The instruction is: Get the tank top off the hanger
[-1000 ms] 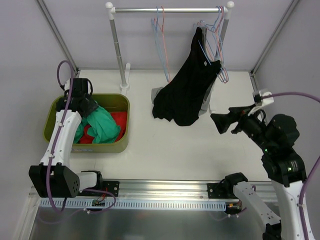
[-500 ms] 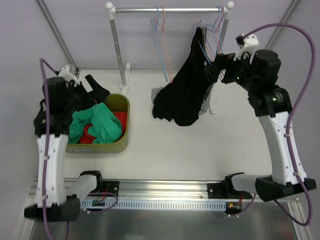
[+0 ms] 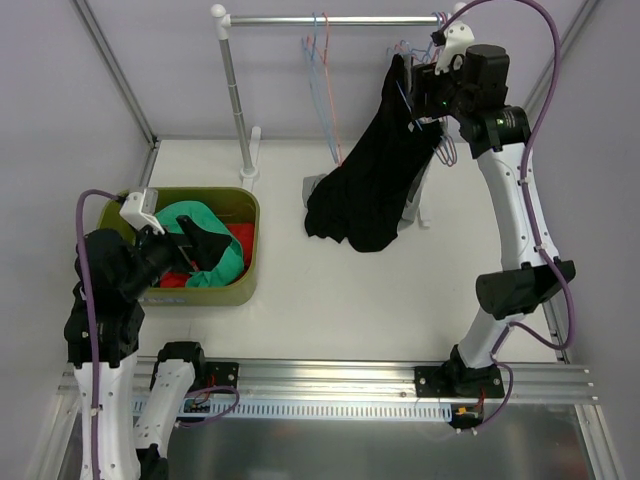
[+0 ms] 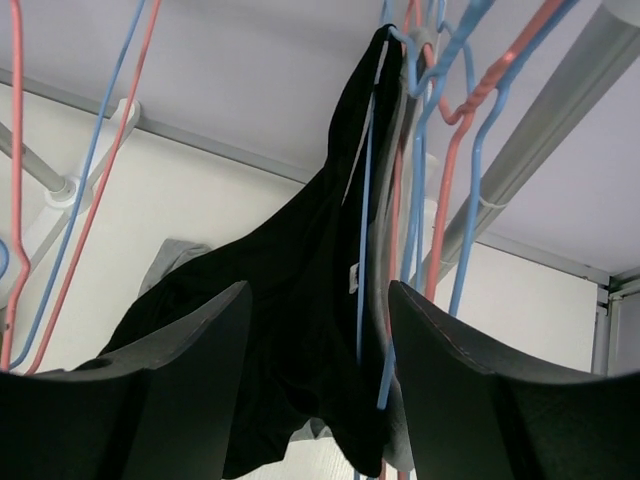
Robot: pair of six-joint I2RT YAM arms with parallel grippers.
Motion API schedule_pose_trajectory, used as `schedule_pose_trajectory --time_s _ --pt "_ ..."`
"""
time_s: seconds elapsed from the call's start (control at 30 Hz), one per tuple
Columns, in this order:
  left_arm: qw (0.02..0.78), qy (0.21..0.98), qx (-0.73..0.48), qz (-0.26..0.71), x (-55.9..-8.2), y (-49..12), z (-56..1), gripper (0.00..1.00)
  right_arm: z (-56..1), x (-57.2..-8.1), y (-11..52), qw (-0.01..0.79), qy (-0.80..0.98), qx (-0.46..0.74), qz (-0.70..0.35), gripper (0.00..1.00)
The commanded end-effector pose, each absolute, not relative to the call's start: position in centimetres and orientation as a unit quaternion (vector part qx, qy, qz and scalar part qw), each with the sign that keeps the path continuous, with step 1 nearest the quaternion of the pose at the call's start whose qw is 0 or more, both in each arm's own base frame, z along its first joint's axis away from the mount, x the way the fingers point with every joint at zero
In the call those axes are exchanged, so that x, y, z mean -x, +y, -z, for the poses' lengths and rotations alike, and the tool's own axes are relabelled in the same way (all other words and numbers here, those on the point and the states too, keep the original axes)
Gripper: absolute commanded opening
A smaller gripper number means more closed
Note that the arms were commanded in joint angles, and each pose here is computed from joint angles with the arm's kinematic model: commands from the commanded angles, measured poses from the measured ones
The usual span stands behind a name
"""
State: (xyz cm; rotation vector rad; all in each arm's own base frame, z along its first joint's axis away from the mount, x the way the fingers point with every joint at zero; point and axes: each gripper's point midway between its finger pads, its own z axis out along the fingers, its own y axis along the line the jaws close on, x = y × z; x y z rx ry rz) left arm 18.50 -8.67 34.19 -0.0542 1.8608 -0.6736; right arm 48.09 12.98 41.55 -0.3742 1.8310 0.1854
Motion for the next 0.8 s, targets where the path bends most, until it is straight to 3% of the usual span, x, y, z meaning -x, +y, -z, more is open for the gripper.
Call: schedule_pose_trajectory --time_s 0.0,0.3,0.53,0.67,0.77 --pt "0.529 0.794 0.008 0.300 -17.9 -9.4 -32.4 0.99 -44.7 -48.1 11.6 0.624 0.763 0.160 -0.058 0.61" --pt "0.499 0.820 0.029 0.277 -18.5 -8.6 -27.5 0.99 -45.0 -47.4 11.3 0.626 0.761 0.160 -0.059 0.60" --pt "0.493 0.823 0.034 0.278 -18.6 -8.6 -26.4 0.99 -41.7 -49.3 10.1 0.597 0.786 0.145 -0.069 0.58" --pt "0.492 0.825 0.033 0.276 -18.6 -8.6 -26.0 0.99 -41.1 -48.9 11.5 0.585 0.786 0.159 -0.118 0.48" --pt "0.491 0.826 0.036 0.273 -18.8 -8.4 -25.8 0.99 -41.4 -48.7 12.3 0.587 0.781 0.164 -0.139 0.46"
